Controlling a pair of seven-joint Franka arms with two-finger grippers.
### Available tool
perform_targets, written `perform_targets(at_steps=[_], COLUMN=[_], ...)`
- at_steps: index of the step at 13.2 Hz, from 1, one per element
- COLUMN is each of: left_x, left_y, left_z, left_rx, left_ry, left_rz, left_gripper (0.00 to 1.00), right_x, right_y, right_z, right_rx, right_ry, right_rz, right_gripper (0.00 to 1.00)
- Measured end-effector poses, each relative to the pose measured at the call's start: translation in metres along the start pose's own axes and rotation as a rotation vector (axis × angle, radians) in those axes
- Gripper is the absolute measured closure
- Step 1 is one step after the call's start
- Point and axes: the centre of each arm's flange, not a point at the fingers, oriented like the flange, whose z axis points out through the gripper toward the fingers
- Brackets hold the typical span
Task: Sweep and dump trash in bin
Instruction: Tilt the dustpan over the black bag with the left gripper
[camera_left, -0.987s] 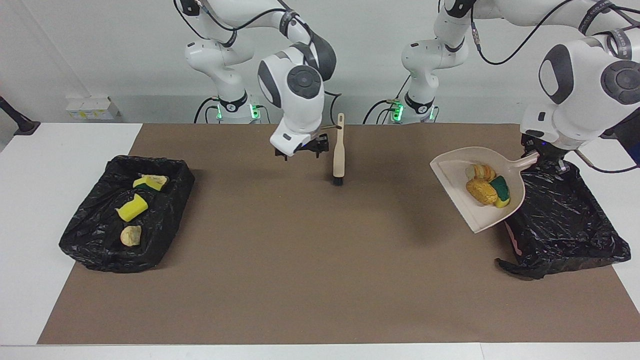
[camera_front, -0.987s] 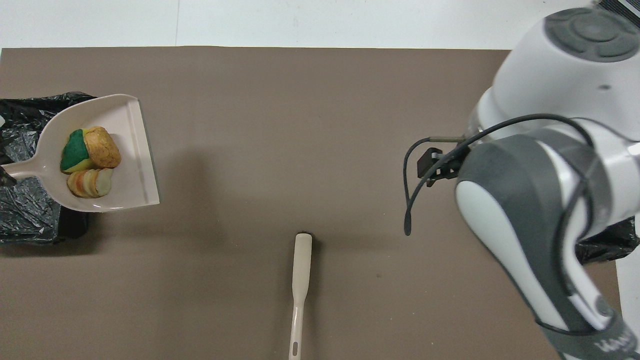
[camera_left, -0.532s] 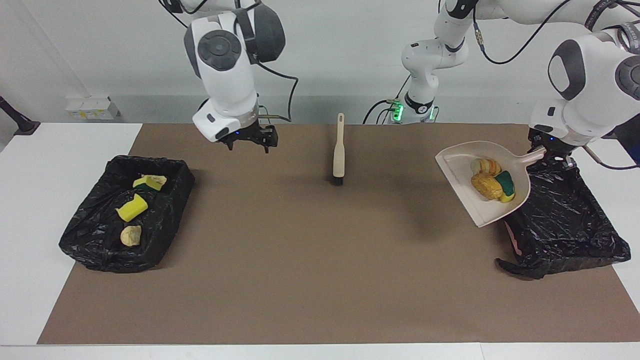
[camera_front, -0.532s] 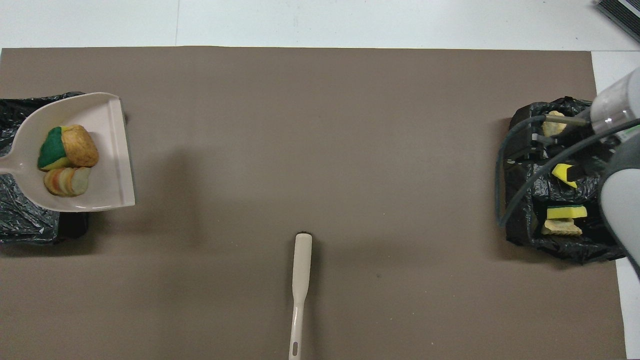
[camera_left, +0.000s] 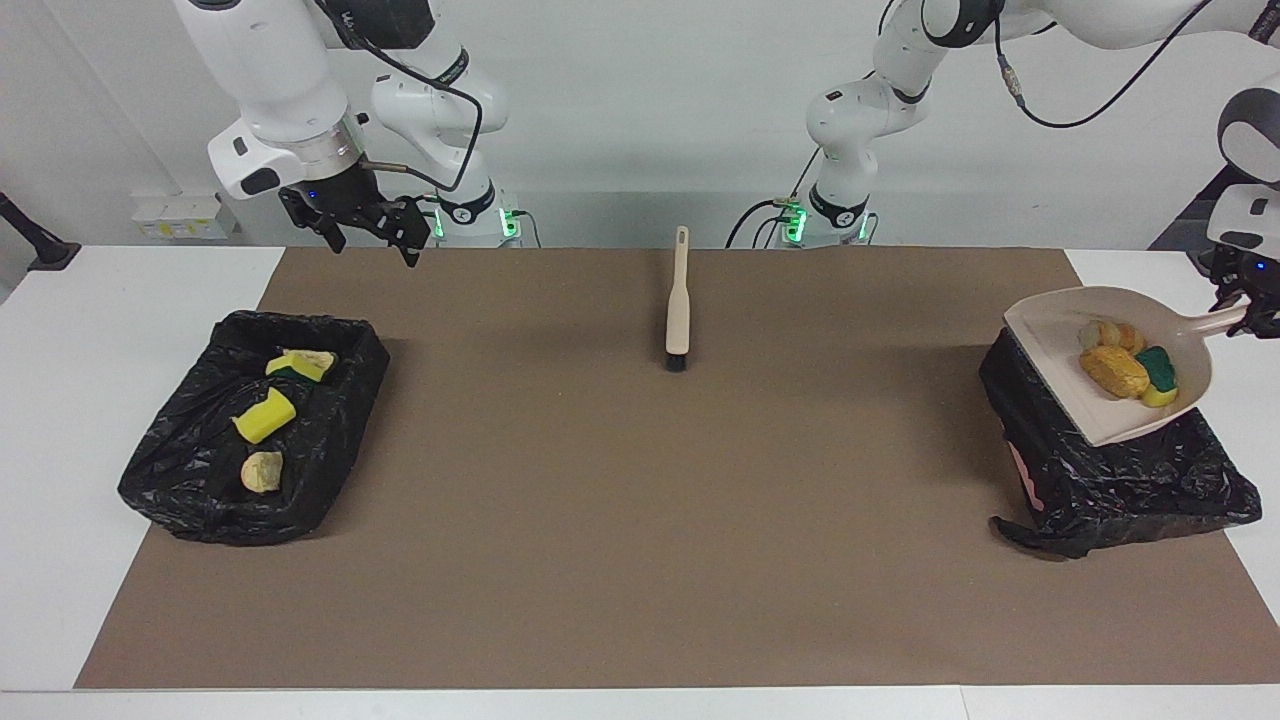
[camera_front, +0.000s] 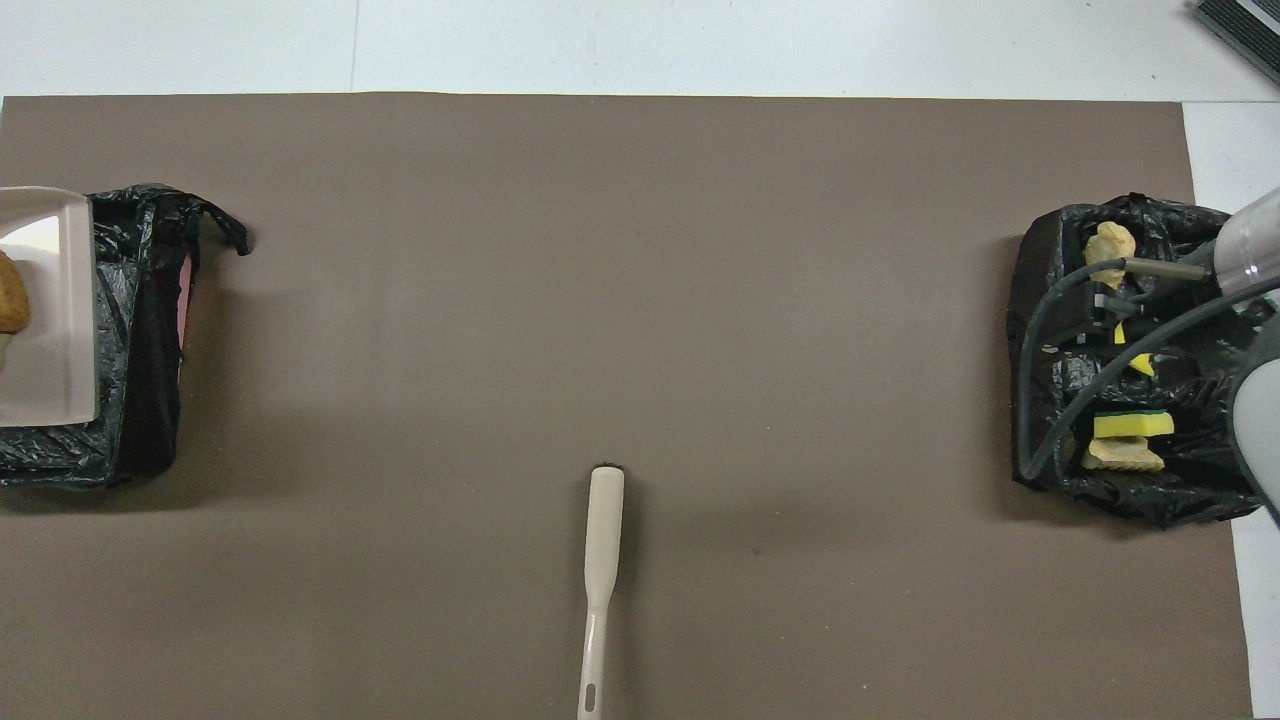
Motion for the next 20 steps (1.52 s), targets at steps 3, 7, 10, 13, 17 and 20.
perform_targets(at_steps=[3, 7, 10, 13, 17, 20], left_x=[0.008, 0.043, 0.071, 0.097, 0.088, 0.087], left_y=[-0.021, -0.035, -0.031, -0.026, -0.006, 0.007], left_z=[0.009, 0.012, 0.011, -0.016, -0.056, -0.084], left_rx=[0.029, 0.037, 0.048, 0.048, 0.031, 0.057], left_ry=[-0.178, -0.403, -0.562, -0.742, -0.870, -0.894], left_rz=[0.072, 0.131, 0.109, 0.108, 0.061, 0.039], left_gripper=[0.68, 0.68, 0.68, 0.68, 0.68, 0.68], right_x=[0.000, 0.001, 0.001, 0.001, 0.001, 0.001], right_y=[0.003, 0.006, 0.007, 0.007, 0.007, 0.007], right_z=[0.001, 0.001, 0.001, 0.001, 0.001, 0.001], right_rx=[0.001, 0.001, 0.002, 0.002, 0.002, 0.002], right_ry=[0.002, 0.002, 0.002, 0.002, 0.002, 0.002], right_rz=[0.005, 0.011, 0.012, 0.012, 0.012, 0.012], right_gripper=[0.00, 0.00, 0.00, 0.00, 0.00, 0.00])
